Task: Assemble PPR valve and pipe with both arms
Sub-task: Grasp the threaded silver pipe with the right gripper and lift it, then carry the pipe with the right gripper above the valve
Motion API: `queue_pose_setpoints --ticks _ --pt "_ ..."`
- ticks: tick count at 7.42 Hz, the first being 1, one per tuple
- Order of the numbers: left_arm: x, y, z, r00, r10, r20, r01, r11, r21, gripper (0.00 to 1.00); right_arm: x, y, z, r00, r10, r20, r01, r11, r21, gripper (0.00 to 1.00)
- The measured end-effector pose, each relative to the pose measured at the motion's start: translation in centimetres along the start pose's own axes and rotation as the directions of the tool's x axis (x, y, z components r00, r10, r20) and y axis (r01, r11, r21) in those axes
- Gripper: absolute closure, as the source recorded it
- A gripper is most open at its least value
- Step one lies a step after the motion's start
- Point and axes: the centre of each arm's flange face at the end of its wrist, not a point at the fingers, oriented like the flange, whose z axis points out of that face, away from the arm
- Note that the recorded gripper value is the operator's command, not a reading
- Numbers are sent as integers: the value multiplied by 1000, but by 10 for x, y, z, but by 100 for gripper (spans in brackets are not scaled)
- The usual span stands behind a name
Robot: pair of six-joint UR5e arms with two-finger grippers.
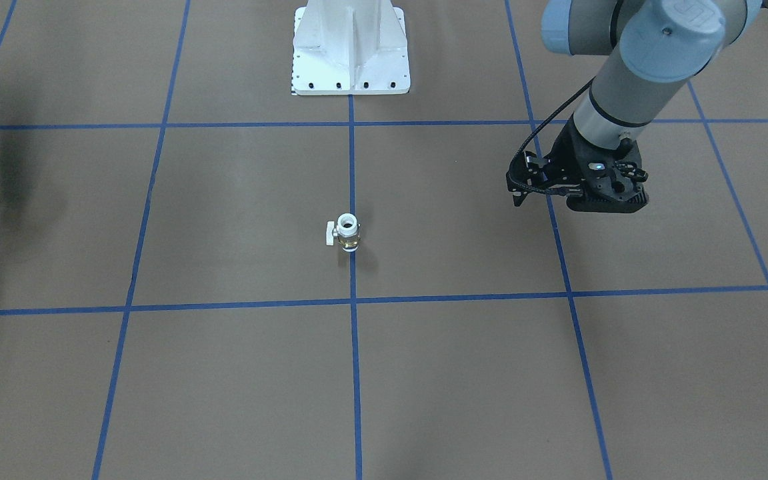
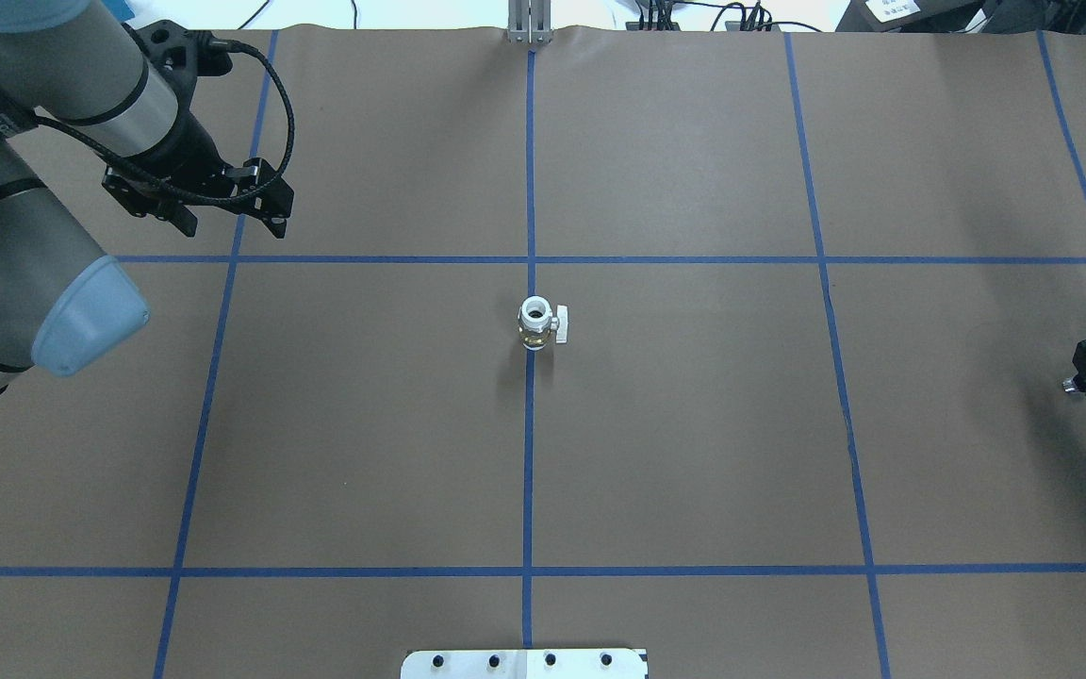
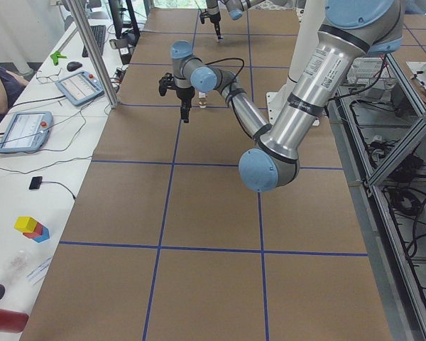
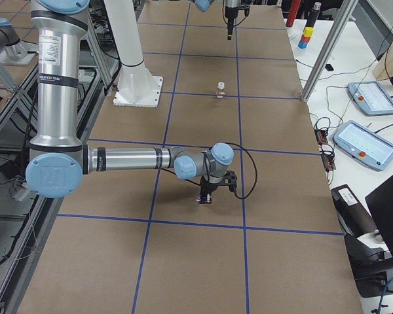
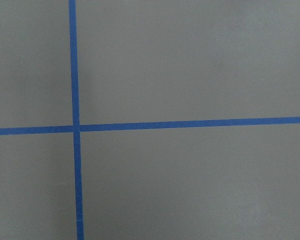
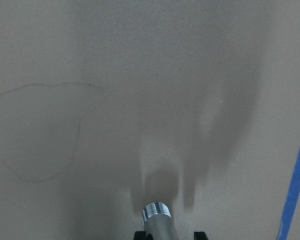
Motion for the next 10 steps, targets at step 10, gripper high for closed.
queue_pose_setpoints --ticks 10 --pt "0 0 0 1000 -1 0 1 1000 -1 0 -11 -21 -100 963 137 232 -140 990 -4 100"
